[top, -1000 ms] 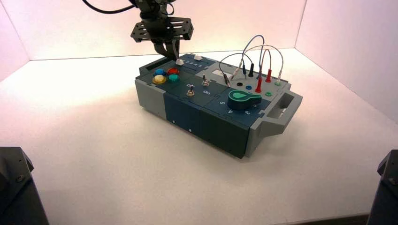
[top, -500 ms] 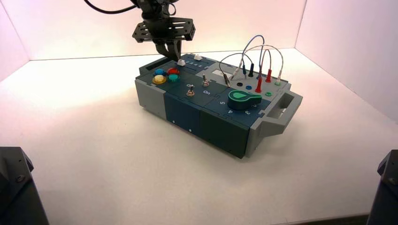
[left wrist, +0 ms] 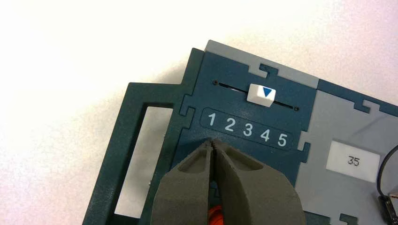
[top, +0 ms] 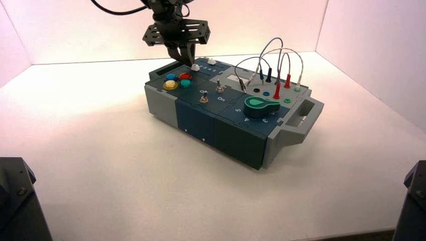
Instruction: Move the bottom slider to position 3.
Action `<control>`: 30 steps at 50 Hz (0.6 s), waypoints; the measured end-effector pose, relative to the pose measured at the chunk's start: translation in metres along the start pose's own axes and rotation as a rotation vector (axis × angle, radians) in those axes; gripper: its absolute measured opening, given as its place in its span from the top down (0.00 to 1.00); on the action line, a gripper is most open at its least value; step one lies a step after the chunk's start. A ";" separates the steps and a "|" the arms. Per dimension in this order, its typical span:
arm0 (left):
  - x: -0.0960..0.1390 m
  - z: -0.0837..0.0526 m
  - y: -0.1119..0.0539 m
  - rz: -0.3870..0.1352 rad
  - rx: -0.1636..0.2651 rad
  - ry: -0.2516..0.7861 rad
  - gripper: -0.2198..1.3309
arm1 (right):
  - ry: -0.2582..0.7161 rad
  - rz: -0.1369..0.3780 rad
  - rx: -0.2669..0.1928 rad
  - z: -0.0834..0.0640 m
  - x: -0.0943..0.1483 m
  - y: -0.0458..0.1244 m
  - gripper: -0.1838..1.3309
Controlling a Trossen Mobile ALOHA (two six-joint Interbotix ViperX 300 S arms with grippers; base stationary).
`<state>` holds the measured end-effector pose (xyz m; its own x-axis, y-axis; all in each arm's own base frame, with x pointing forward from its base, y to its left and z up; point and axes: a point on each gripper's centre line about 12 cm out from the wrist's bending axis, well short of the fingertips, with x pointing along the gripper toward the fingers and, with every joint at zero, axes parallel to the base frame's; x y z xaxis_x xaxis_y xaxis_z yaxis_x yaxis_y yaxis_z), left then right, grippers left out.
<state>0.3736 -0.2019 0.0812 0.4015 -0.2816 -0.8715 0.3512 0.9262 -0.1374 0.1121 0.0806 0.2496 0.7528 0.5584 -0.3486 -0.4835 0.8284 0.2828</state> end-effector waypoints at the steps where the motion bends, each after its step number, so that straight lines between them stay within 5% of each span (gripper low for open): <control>1: 0.000 0.000 0.000 0.000 0.000 0.000 0.97 | 0.002 0.000 -0.002 0.000 0.000 0.000 0.97; 30: 0.000 0.000 -0.004 -0.005 0.005 0.000 0.97 | -0.001 0.000 -0.002 0.000 0.000 0.000 0.97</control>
<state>0.3718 -0.2054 0.0819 0.3999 -0.2863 -0.8707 0.3575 0.9234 -0.1394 0.1119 0.0805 0.2498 0.7533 0.5587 -0.3471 -0.4845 0.8282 0.2815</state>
